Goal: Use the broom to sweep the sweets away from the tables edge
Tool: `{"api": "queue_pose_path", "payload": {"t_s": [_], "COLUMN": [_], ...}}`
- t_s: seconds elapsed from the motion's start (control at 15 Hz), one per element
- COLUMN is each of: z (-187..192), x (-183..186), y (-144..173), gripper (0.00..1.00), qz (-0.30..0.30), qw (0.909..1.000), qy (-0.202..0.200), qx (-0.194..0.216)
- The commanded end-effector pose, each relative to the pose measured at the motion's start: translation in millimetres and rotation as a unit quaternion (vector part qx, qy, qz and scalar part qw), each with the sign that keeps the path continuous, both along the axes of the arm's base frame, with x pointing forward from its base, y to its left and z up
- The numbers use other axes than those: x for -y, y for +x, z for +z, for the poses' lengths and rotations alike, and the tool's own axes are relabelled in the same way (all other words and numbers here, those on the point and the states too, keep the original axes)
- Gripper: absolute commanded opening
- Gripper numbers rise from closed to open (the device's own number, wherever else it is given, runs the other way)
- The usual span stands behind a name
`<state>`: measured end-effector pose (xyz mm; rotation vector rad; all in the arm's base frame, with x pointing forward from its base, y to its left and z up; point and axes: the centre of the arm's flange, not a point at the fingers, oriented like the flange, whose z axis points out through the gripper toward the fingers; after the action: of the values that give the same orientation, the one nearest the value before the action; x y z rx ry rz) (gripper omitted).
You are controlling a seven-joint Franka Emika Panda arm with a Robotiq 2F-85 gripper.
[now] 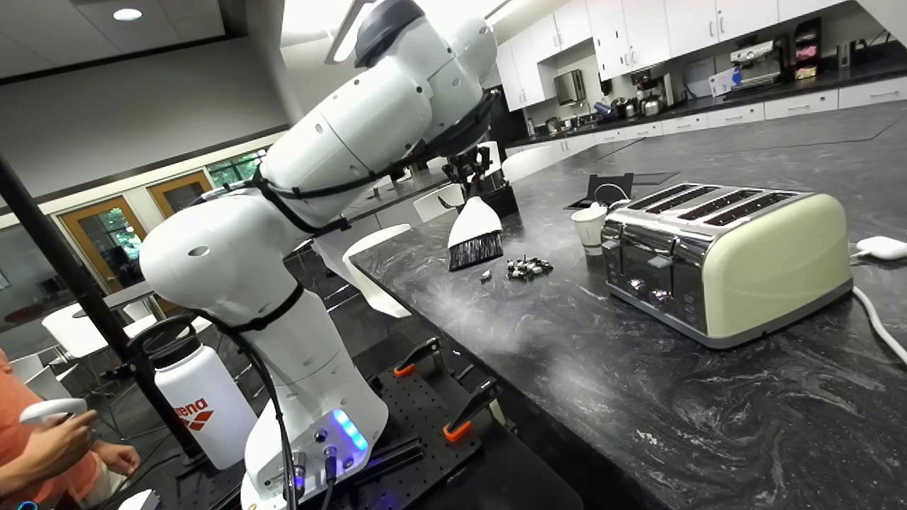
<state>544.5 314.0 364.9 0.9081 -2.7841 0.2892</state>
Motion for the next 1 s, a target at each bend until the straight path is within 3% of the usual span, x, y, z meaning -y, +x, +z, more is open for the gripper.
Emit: {"api": "queue_pose_path", "payload": {"t_s": [0.0, 0.13, 0.47, 0.93], "z": [-19.7, -42.2, -105.2, -170.9], "x": [38.7, 54.3, 80.1, 98.6], "y": [-3.1, -13.2, -17.8, -19.3], "gripper": [0.14, 0.14, 0.14, 0.14], "qz": [0.052, 0.059, 0.046, 0.039], "qw": [0.9958, 0.9932, 0.9891, 0.9806], "qy": [-0.035, -0.055, -0.112, -0.156], "qx": [-0.066, -0.084, -0.084, -0.111]}}
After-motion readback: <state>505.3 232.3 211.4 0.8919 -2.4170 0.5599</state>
